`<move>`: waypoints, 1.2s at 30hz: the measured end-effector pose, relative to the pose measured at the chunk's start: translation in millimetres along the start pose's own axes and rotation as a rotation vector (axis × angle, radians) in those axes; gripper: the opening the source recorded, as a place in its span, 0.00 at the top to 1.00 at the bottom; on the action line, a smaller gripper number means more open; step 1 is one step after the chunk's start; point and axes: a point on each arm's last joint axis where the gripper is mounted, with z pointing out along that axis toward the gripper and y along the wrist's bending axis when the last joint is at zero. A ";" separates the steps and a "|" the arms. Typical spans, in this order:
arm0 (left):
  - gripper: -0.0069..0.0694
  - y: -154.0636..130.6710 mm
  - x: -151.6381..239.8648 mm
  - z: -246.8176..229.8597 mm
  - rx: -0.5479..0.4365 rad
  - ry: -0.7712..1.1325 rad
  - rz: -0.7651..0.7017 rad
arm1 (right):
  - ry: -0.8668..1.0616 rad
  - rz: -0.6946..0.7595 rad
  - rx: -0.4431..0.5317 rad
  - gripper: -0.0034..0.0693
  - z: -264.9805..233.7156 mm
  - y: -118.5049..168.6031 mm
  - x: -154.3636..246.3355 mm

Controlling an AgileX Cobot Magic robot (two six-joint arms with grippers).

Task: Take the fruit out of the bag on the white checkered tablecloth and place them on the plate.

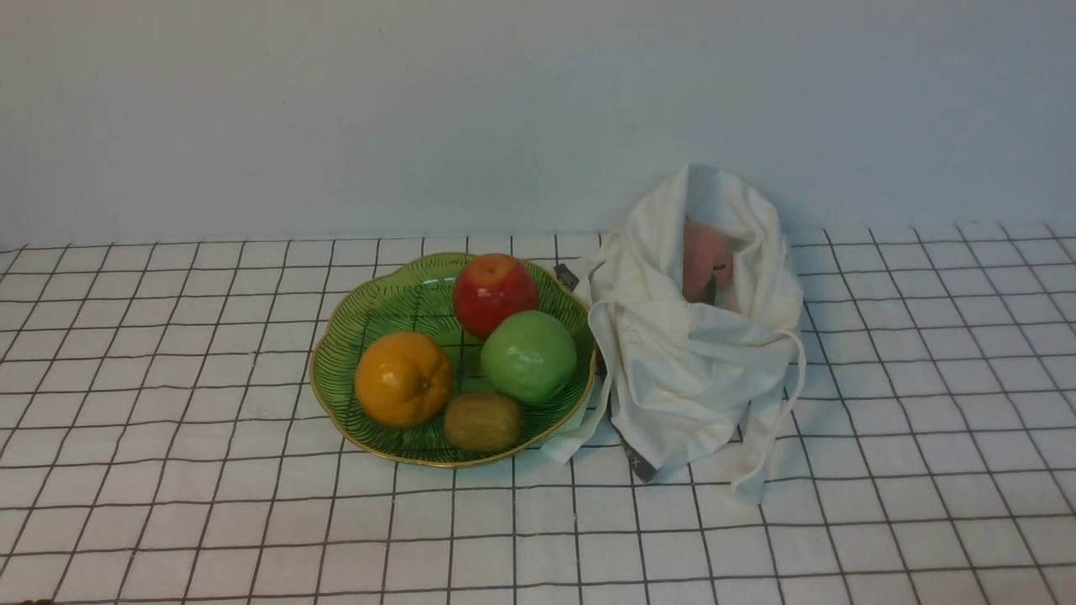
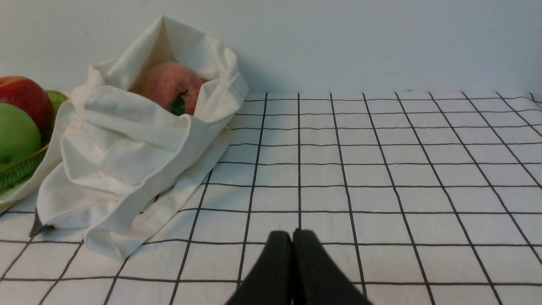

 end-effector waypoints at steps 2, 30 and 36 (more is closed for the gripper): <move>0.92 0.0 0.0 0.0 0.000 0.000 0.000 | 0.000 0.003 0.000 0.97 0.0 0.0 0.0; 0.92 0.0 0.0 0.0 0.000 0.000 0.000 | 0.000 0.013 0.008 0.97 0.0 -0.5 0.0; 0.92 0.0 0.0 0.0 0.000 0.000 0.000 | 0.000 0.013 0.008 0.97 0.0 -0.5 0.0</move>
